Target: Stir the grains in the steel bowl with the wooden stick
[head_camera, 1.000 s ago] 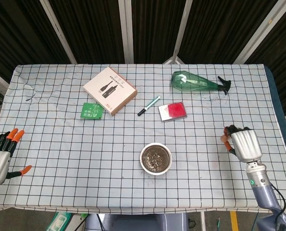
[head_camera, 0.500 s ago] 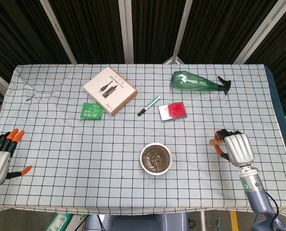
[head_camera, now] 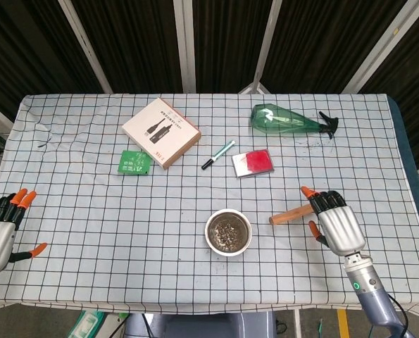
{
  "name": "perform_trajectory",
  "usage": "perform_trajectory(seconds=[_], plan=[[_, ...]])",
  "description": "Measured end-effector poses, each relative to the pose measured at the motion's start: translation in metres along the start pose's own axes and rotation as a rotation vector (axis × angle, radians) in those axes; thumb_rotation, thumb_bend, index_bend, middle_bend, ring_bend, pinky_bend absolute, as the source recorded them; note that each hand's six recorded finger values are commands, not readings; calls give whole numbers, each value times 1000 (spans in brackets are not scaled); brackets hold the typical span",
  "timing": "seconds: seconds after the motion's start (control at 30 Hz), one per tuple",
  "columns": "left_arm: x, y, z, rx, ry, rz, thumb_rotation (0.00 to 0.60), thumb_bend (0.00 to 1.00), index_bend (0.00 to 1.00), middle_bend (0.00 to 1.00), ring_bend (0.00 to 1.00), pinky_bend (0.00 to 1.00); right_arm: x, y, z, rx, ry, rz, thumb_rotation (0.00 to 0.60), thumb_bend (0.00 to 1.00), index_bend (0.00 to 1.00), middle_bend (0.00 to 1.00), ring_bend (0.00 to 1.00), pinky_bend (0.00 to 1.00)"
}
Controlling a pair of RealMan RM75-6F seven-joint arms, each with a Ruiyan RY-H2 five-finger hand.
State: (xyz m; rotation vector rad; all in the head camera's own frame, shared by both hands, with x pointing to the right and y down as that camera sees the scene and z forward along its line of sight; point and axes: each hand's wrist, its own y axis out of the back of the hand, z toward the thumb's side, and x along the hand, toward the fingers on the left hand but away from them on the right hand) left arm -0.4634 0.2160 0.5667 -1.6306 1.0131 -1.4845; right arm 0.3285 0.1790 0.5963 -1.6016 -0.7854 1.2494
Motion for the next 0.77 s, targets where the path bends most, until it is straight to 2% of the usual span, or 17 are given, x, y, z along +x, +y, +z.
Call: perform_trajectory(seconds=[0.17,0.3,0.43,0.53,0.77], plan=[[0,1,0,4,-2,3,600,68,0,0,0,0,8,4,-8,34,-18,8,600,466,62,230,203,121],[-1,2,0,15,-4,10,600,68,0,0,0,0,18,11,-20,105,-42,-6,600,466,8,174,119,25],[-1,3,-1,36,-10,20,600,69,0,0,0,0,34,21,-35,162,-91,-46,600,361,0,59,12,0],[-1,4,-2,52,-11,32,600,69,0,0,0,0,51,29,-48,153,-142,-79,600,326,0,2,0,0],[-2,7,-4,86,-4,59,600,64,0,0,0,0,86,34,-66,82,-229,-114,600,308,0,0,0,0]])
